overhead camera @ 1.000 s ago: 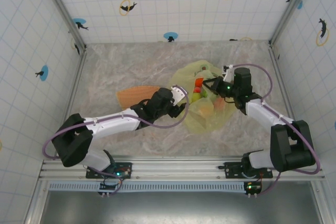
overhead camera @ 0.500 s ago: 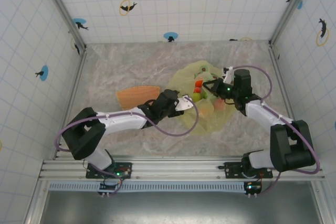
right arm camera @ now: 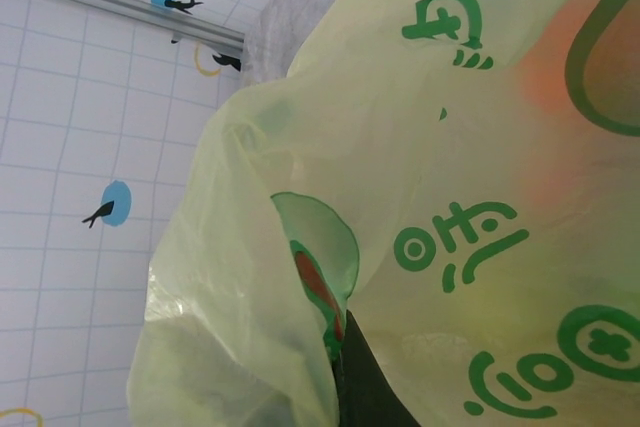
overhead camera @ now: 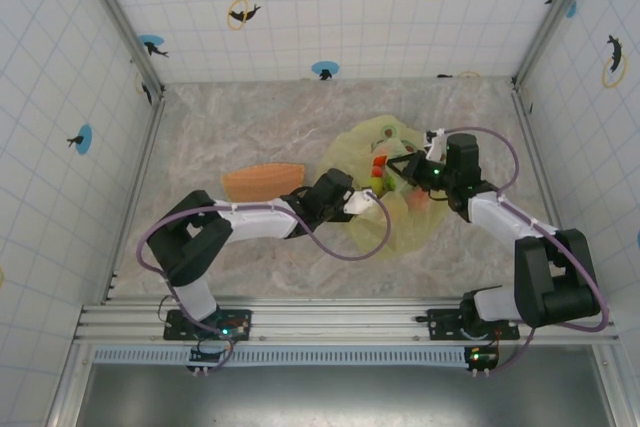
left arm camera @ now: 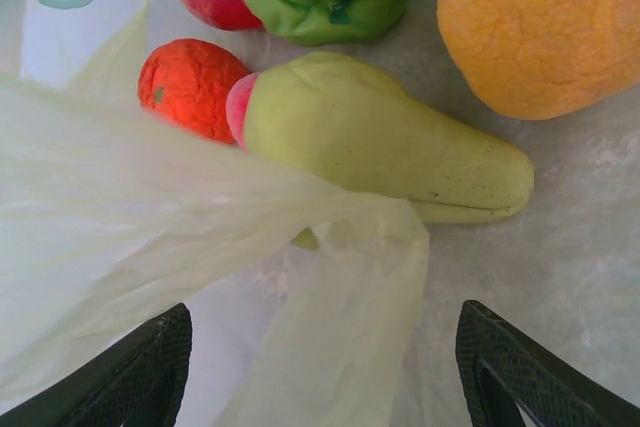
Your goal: Place the fruits into the plastic bag
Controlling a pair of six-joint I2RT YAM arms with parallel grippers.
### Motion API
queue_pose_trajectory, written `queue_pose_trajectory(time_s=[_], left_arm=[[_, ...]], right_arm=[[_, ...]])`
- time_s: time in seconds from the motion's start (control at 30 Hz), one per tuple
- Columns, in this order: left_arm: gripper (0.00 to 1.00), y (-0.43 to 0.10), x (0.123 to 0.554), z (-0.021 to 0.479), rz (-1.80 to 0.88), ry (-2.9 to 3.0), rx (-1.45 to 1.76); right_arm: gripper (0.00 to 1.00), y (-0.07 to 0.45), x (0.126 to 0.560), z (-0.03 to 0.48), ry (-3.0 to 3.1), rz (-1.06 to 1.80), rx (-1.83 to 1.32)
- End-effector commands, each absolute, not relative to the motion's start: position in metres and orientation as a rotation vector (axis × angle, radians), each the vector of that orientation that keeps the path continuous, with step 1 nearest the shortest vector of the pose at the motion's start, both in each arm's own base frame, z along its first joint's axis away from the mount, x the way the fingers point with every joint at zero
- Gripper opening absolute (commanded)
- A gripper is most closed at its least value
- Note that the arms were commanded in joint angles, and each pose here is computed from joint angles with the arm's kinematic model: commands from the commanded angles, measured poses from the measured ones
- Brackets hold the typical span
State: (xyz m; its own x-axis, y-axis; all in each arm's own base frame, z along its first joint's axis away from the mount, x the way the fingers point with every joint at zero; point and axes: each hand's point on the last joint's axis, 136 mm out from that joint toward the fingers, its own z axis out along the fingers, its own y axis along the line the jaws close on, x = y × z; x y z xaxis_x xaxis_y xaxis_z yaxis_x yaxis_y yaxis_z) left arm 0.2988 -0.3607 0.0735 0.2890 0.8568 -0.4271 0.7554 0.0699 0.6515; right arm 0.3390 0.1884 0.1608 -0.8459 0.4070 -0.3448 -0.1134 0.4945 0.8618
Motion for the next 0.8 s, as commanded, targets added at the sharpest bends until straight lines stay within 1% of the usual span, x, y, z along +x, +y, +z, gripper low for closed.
queue_pose_trajectory(time_s=[0.0, 0.1, 0.2, 0.3, 0.47, 0.5, 0.6, 0.77], left_arm=[[0.66, -0.37, 0.309, 0.077, 0.185, 1.405, 1.692], [0.56, -0.37, 0.316, 0.075, 0.204, 1.389, 1.67], [0.4, -0.371, 0.321, 0.078, 0.204, 1.386, 1.639], [0.23, -0.372, 0.322, 0.089, 0.142, 1.41, 1.576], [0.02, -0.371, 0.314, 0.11, 0.001, 1.445, 1.477], [0.0, -0.369, 0.314, 0.114, -0.01, 1.455, 1.455], [0.0, -0.362, 0.311, 0.123, -0.056, 1.486, 1.395], [0.0, -0.349, 0.299, 0.14, -0.206, 1.532, 1.28]], right_arm=[[0.0, 0.187, 0.341, 0.165, 2.199, 1.344, 0.219], [0.0, 0.188, 0.34, 0.165, 2.202, 1.348, 0.219], [0.0, 0.187, 0.34, 0.165, 2.203, 1.347, 0.22], [0.0, 0.185, 0.341, 0.167, 2.196, 1.344, 0.219], [0.0, 0.183, 0.342, 0.165, 2.199, 1.346, 0.228], [0.0, 0.183, 0.343, 0.165, 2.199, 1.344, 0.23], [0.0, 0.182, 0.343, 0.164, 2.197, 1.343, 0.232], [0.0, 0.179, 0.343, 0.162, 2.196, 1.341, 0.241]])
